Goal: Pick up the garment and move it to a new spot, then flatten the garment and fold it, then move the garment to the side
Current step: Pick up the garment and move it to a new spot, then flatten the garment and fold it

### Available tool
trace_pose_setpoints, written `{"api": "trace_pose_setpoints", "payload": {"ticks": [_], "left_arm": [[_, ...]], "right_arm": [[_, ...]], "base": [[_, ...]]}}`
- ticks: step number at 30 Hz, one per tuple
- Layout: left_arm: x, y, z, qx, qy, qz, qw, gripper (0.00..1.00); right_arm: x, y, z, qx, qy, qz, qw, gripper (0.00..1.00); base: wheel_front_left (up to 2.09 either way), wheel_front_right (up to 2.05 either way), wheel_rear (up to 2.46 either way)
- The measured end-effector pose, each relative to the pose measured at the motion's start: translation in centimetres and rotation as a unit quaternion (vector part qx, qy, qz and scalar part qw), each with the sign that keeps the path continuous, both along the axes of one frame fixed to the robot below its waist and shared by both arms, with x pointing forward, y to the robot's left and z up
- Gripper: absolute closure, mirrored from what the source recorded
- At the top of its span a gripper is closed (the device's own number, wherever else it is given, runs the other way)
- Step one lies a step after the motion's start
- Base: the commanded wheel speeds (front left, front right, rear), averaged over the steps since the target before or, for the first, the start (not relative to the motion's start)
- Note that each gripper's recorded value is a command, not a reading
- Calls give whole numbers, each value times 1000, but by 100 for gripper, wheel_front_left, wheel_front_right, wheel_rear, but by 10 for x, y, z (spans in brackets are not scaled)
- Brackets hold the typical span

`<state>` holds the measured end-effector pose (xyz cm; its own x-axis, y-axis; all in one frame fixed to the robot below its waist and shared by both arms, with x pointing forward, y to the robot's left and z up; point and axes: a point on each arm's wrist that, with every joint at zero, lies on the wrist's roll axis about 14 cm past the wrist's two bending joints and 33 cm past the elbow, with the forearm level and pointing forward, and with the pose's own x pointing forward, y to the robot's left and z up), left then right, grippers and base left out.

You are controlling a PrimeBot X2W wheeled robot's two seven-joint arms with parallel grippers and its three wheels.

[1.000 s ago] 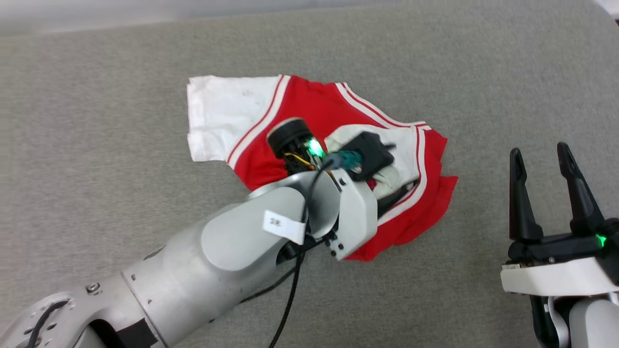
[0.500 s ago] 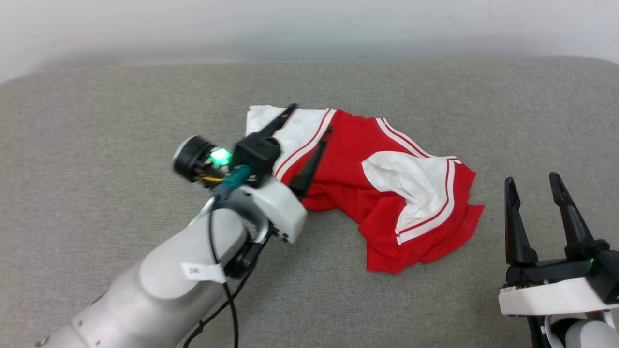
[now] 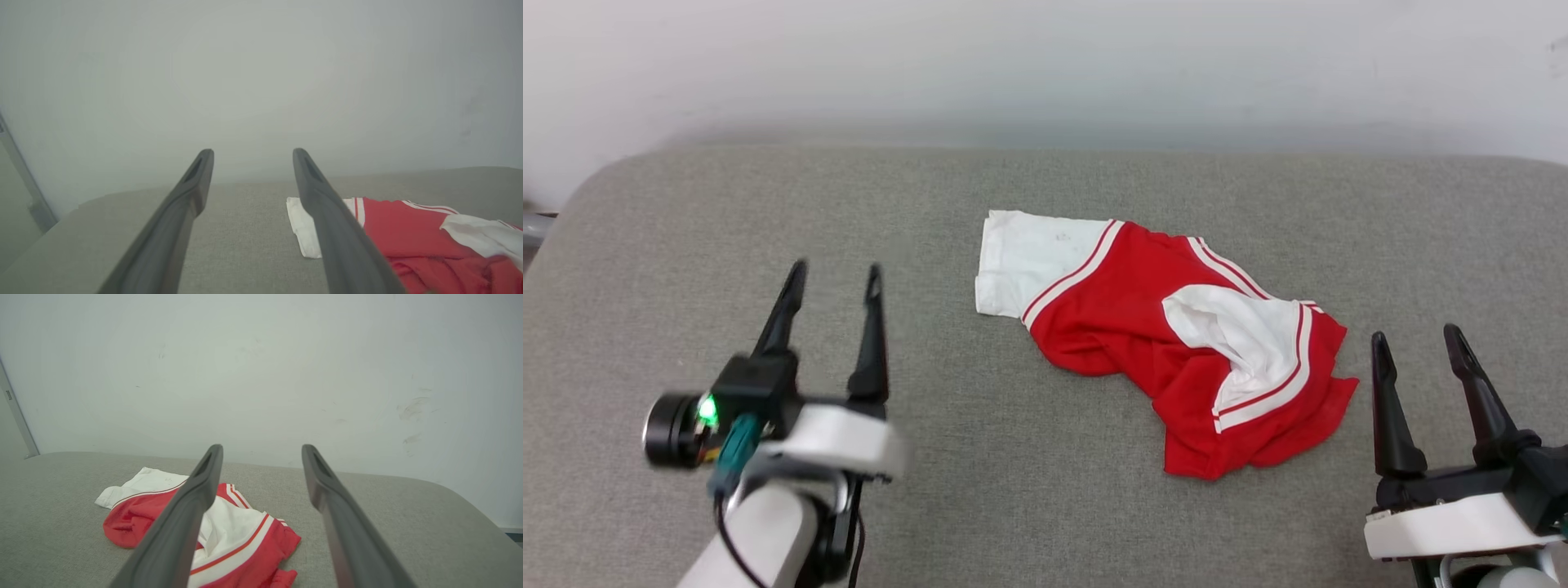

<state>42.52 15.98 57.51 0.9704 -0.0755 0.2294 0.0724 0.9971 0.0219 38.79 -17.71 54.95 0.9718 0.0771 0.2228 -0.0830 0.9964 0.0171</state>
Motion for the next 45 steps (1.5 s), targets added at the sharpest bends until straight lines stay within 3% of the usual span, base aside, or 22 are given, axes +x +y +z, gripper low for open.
{"api": "trace_pose_setpoints", "payload": {"ticks": [7, 18, 45], "left_arm": [[-38, 35, -22, -11, 19, 65, 998, 0], [-78, 42, -50, -3, 49, 80, 996, 0], [-88, 35, -58, 7, 57, 57, 997, 0]], "right_arm": [[-9, 3, -2, 0, 4, 5, 1000, 0], [-27, -2, -11, -3, 19, -3, 1000, 0], [-34, -5, -17, 7, 29, -6, 1000, 0]], "base": [[0, 0, 0], [0, 0, 0], [0, 0, 0]]}}
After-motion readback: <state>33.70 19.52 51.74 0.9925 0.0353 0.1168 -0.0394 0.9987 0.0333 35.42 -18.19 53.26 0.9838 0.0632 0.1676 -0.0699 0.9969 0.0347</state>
